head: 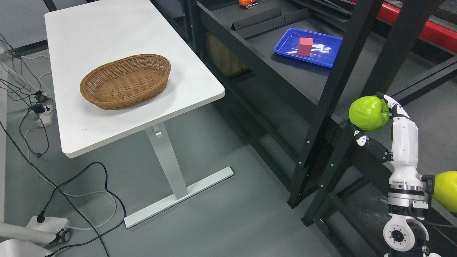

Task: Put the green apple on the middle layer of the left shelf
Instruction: 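Carry the held apple while the robot turns toward the fruit shelf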

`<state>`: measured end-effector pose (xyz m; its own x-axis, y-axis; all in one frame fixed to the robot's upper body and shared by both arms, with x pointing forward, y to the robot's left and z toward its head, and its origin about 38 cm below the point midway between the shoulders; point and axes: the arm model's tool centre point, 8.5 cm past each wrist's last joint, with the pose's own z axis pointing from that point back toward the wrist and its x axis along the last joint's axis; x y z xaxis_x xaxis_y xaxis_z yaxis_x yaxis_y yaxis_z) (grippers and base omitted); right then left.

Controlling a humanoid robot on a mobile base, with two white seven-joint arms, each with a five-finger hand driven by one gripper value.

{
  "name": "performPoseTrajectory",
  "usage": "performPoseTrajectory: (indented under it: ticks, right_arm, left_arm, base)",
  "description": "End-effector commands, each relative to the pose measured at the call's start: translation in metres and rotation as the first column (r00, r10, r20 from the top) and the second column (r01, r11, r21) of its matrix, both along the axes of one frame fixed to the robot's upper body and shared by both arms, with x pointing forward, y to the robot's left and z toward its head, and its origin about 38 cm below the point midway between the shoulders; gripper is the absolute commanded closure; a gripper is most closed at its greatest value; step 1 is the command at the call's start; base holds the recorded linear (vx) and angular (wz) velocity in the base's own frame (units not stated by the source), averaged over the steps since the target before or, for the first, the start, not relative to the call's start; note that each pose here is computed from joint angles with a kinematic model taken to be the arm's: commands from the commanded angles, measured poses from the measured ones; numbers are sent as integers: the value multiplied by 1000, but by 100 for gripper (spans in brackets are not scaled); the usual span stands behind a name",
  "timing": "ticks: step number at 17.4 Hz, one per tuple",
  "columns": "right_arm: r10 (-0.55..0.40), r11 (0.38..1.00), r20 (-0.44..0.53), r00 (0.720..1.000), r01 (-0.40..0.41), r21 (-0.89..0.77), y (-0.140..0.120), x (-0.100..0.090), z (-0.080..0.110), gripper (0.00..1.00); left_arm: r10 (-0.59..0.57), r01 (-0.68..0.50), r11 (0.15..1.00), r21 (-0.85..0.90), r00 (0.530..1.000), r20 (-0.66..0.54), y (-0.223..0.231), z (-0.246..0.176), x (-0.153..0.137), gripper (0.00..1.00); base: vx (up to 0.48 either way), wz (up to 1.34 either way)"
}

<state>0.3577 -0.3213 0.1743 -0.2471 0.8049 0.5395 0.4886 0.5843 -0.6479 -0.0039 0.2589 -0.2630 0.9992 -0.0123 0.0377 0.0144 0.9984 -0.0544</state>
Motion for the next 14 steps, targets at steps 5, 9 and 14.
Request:
performPoseTrajectory:
  ticks: [5, 9, 14]
  right_arm:
    - [3, 1000, -6, 1000, -3, -18, -3, -2, -1, 100]
    - [0, 1000, -12, 1000, -1, -17, -3, -3, -3, 100]
    - [-2, 1000, -8, 1000, 2, -15, -3, -3, -3, 100]
  left_arm:
    - [-1, 1, 1000, 17, 1000, 0, 11, 1, 0, 0]
    - [-1, 1, 1000, 18, 1000, 1, 11, 1, 0, 0]
    - [-1, 1, 1000, 18, 1000, 0, 11, 1, 0, 0]
  base:
    - [-42, -357]
    - [-51, -560]
    - [-32, -690]
